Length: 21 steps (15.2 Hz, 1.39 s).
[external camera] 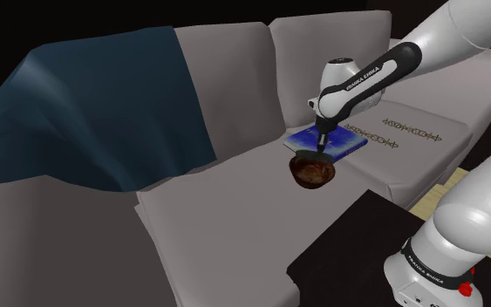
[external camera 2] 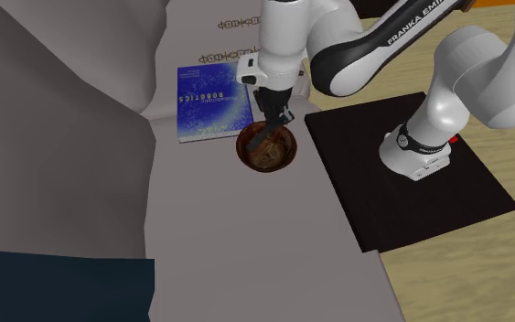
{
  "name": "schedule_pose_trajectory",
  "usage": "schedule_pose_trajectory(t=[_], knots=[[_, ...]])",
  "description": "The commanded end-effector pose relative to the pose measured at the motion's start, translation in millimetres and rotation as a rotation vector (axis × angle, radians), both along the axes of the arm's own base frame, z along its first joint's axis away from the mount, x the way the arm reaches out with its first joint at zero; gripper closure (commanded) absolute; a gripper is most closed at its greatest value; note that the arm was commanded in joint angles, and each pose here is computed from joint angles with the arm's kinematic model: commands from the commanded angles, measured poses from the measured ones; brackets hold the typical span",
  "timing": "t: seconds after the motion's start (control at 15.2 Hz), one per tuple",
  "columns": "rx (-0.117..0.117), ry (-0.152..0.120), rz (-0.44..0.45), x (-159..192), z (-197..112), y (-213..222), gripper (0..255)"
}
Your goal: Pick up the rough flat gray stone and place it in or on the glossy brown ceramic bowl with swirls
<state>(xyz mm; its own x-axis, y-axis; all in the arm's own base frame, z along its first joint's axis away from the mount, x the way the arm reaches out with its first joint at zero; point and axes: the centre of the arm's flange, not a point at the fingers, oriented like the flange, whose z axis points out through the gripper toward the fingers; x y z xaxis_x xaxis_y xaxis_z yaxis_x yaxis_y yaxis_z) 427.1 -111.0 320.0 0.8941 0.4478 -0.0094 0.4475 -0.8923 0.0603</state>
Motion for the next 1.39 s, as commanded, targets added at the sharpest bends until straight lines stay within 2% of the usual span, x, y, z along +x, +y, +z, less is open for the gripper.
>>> schedule_pose_trajectory(t=[0.0, 0.53, 1.06, 1.12, 1.32], knots=[[0.0, -0.001, 0.0, 0.7, -10.5, -0.1, 255], [0.0, -0.001, 0.0, 0.7, -56.2, -0.1, 255], [0.0, -0.001, 0.0, 0.7, -56.2, -0.1, 255], [0.0, -0.001, 0.0, 1.4, -56.1, 0.2, 0], [0.0, -0.001, 0.0, 1.0, -55.5, 1.0, 0]])
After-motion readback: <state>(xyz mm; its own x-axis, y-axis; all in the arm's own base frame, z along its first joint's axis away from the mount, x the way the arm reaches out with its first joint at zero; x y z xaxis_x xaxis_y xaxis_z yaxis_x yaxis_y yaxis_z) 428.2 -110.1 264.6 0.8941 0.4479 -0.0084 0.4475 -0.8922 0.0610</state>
